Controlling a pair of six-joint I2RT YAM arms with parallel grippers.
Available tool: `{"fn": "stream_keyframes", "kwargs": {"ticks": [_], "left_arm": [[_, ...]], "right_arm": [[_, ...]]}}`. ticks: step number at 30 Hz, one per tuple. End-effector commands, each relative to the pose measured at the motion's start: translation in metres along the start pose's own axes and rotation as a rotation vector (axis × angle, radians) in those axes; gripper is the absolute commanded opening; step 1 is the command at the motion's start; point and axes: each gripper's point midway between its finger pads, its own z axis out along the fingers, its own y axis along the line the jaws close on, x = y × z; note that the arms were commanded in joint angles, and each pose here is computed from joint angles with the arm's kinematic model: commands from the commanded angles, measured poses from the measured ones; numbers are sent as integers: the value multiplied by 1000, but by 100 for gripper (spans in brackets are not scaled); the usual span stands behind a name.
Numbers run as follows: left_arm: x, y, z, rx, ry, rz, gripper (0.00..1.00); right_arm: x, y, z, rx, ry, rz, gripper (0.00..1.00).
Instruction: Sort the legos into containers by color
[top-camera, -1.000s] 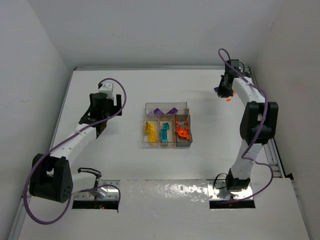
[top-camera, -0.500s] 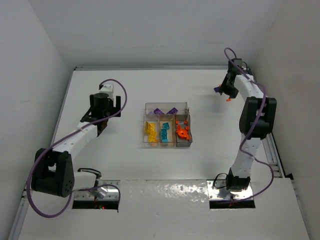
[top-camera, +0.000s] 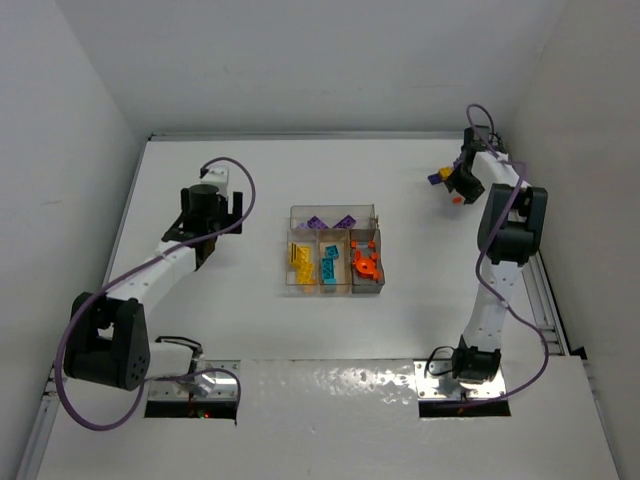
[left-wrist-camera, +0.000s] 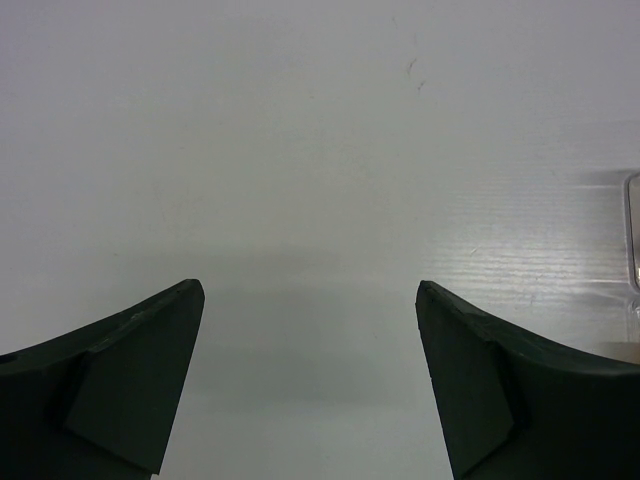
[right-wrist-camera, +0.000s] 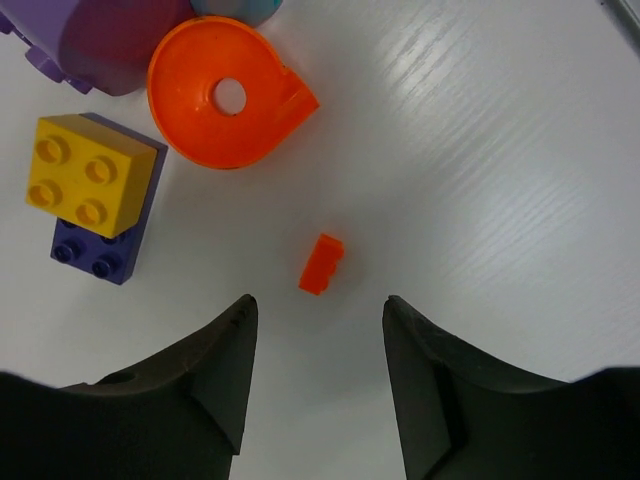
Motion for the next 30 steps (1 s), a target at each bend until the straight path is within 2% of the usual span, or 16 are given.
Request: {"fn": "stream_keyframes", "kwargs": {"ticks": [1,9,12,18,20,21,23,27,28,30], "left_arm": [[-20,3,1,0,-43,-15,86],[-22,4,1,-6,-50,-14,86],[-21,5,0,-10,-49,-12,85],[-21,6,-1,-14,-50,-17,86],[-21,6,-1,-14,-53,-15,86],[-21,6,-1,-13,-53,-15,86],[-23,5,0,-10,-57,-16,86],[-22,5,-1,-10,-57,-16,86],[-20,5,-1,-10,-55,-15,86],[-18,6,-1,-10,-50,-6,86]], "right_arm": [[-14,14,6,-29,-36,70,53],[-4,9,25,8,-12,99,51],[-4,6,31,21,-9,110,45],[5,-5,32,46,10,111,22],[5,-7,32,47,-1,105,4],[6,-8,31,44,-2,80,0],[4,-4,29,15,0,32,0],[1,19,-12,-58,-60,-200,0],[-20,24,-46,-68,-171,-280,0],[-14,47,-103,-164,-308,-400,0]]}}
